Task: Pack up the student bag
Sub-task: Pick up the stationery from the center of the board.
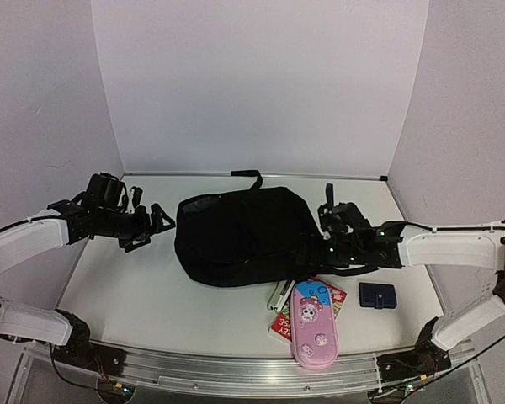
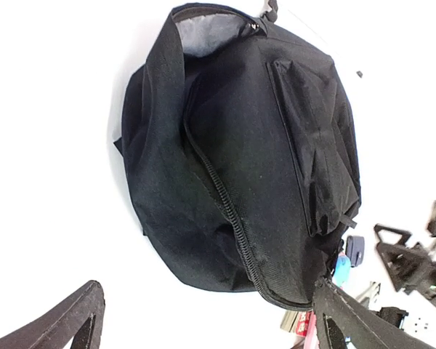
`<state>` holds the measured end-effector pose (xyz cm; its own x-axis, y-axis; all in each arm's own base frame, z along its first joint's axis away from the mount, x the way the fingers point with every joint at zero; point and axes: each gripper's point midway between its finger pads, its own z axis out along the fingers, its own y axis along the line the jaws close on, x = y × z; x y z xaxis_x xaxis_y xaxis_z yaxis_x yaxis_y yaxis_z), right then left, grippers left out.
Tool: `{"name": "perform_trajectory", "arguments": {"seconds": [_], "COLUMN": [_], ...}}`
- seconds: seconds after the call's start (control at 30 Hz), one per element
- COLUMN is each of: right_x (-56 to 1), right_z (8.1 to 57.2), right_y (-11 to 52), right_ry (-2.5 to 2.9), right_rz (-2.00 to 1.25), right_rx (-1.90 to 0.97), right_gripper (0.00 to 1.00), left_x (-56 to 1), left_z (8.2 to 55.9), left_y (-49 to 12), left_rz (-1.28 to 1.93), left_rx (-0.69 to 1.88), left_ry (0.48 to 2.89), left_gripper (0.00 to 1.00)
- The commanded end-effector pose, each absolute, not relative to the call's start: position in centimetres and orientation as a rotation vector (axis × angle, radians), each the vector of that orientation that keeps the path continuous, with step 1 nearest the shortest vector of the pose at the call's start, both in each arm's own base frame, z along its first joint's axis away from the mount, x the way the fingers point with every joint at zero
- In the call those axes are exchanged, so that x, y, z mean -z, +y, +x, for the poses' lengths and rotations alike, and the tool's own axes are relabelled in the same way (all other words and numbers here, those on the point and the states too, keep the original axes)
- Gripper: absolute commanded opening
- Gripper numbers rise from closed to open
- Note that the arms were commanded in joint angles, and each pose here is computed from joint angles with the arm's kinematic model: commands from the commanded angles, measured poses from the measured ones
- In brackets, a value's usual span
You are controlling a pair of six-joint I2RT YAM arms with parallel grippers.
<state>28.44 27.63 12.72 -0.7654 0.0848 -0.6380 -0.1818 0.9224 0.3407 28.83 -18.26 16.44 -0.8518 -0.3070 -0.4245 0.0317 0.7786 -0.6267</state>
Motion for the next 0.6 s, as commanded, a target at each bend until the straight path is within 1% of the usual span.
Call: {"name": "perform_trajectory", "arguments": {"seconds": [0.0, 0.07, 0.13, 0.27, 0.4, 0.57], "right_x": [-11.2, -10.4, -9.5, -7.7, -6.7, -5.0], "right_z": [24.1, 22.5, 20.8, 18.1, 16.8, 15.9], "right_y": [24.9, 23.8, 23.2, 22.7, 22.7, 22.5], "right_ry": [2.524, 2.564, 2.609, 2.694, 2.767, 2.853], "right_rz": [0.081, 0.142, 0.192, 0.232, 0.202, 0.146], "right_rx": [-0.674, -0.722, -0.776, -0.861, -0.867, -0.807], "right_gripper": [0.98, 0.97, 0.94, 0.83, 0.77, 0.71], "left_x": [-18.4, -18.7, -19.0, -19.1, -19.4, -20.5], "left_z": [29.3, 29.1, 29.0, 29.1, 29.2, 29.3], "left_y": [-19.0, -19.2, -19.3, -19.4, -19.9, -20.3], "left_rz": [-0.169, -0.158, -0.153, -0.147, -0.129, -0.107], "left_rx": [0.942, 0.962, 0.976, 0.985, 1.017, 1.047], "left_ry": [2.404, 2.402, 2.395, 2.391, 2.391, 2.372], "left_gripper": [1.0, 1.0, 1.0, 1.0, 1.0, 1.0]}}
